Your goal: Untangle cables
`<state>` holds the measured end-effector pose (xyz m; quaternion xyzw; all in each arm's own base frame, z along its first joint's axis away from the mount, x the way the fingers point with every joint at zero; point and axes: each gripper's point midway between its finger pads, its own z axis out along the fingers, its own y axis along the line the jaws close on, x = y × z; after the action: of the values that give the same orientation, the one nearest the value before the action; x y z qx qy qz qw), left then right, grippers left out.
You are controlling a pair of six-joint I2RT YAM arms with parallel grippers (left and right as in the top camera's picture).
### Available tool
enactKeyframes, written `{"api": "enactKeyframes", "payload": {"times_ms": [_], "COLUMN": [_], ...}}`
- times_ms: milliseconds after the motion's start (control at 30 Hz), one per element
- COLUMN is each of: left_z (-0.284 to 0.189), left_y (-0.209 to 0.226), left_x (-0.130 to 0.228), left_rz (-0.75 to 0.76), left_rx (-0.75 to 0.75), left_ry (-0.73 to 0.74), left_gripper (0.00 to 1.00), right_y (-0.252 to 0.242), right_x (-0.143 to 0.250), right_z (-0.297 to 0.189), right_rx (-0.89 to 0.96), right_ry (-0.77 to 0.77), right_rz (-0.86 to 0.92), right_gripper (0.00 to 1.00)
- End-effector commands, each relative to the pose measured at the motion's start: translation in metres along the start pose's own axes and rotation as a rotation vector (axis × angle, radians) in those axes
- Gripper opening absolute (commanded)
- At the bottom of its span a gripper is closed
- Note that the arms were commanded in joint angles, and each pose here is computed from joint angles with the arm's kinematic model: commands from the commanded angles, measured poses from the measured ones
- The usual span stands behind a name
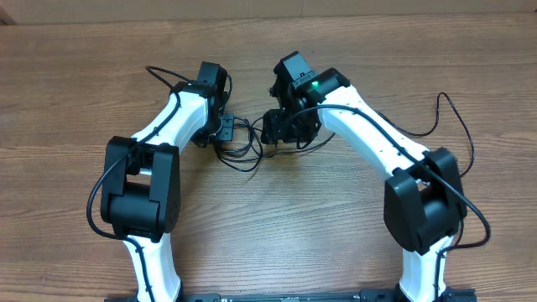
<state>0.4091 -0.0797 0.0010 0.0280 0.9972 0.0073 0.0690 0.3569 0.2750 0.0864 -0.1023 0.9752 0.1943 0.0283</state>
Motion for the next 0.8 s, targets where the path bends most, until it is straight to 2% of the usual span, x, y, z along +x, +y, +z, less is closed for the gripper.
{"api": "enactKeyframes", "payload": {"times_ms": [0,433,567,700,767], "left_z": [0.01,0.01,0.01,0.01,0.01], "left_y": [0.008,0.008,0.007,0.007,0.007], "left_x": [0.007,0.007,0.007,0.007,0.007], "left_rz": [0.006,0.006,0.007,0.007,0.007], "left_rx": [-0.028,-0.028,-0.025,-0.025,-0.025], "left_ry": [0.03,0.029,0.029,0.029,0.029], "left_gripper": [0.15,0.16,0.16,0.17,0.16], "right_y": [-0.004,-0.014,-0.017,-0.019,-0.02], "right_x": [0.002,-0.001,-0.001,-0.001,-0.002], "right_z": [0.017,0.047,0.055,0.061,0.062], "right_rx": [0.013,-0.005,-0.011,-0.017,-0.019], "right_ry": [0.023,-0.023,-0.039,-0.055,-0.061], "right_rz": [-0.002,-0.019,-0.024,-0.025,-0.02], "right_gripper": [0.59,0.56,0.49,0.47,0.41]}}
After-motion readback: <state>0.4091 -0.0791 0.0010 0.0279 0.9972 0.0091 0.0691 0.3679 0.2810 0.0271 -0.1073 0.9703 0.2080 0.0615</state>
